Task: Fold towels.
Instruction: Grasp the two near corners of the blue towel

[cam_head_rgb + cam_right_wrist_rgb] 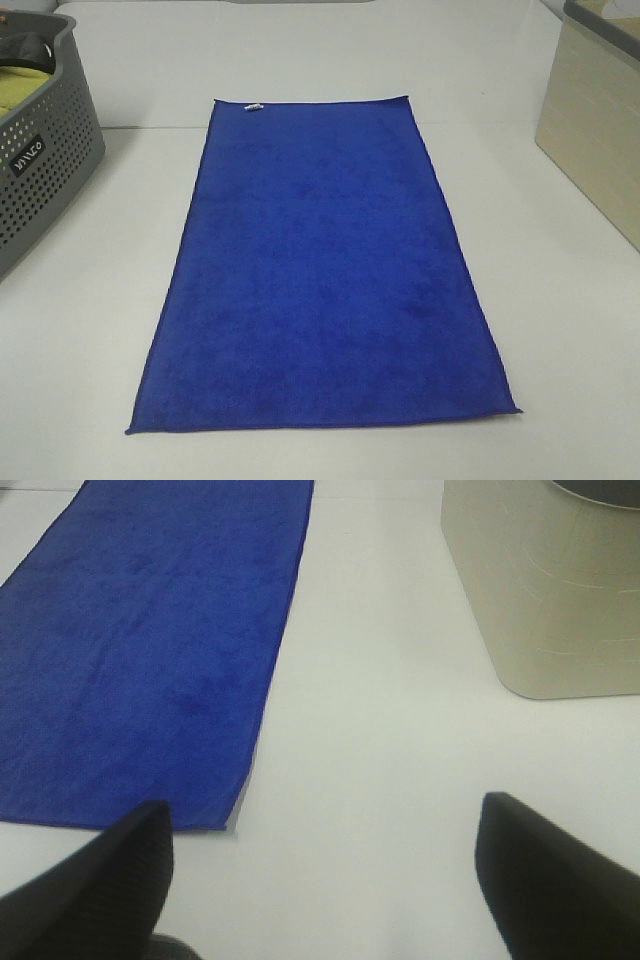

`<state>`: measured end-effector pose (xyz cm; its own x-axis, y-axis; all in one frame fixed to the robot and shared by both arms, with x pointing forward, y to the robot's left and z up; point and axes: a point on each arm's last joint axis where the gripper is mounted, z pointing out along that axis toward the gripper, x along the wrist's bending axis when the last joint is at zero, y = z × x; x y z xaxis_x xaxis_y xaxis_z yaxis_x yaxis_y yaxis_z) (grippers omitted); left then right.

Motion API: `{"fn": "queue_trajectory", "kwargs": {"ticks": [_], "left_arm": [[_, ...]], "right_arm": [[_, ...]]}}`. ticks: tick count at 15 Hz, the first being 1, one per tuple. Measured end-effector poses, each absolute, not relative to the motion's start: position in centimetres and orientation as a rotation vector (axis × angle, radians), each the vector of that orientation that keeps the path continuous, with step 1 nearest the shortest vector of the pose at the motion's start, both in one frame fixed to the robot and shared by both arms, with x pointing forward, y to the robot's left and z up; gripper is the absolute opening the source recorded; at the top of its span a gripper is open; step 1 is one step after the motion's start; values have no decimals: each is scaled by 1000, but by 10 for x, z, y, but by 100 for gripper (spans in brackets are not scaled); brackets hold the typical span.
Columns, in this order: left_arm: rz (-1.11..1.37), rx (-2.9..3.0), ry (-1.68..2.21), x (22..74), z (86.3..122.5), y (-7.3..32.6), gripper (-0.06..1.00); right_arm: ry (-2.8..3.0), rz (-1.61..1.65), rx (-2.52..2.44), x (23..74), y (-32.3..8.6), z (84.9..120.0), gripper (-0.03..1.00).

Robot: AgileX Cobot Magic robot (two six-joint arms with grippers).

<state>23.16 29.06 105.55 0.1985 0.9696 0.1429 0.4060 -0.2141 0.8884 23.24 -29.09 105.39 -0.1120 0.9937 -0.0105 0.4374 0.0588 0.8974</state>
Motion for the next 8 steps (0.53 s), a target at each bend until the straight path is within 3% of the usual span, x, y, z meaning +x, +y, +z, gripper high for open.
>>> {"fn": "queue_trajectory", "kwargs": {"ticks": [8], "left_arm": [[976,1744,1298,232,1056,291,62]], "right_arm": [[1640,1011,1456,232,-291,1054,78]]}}
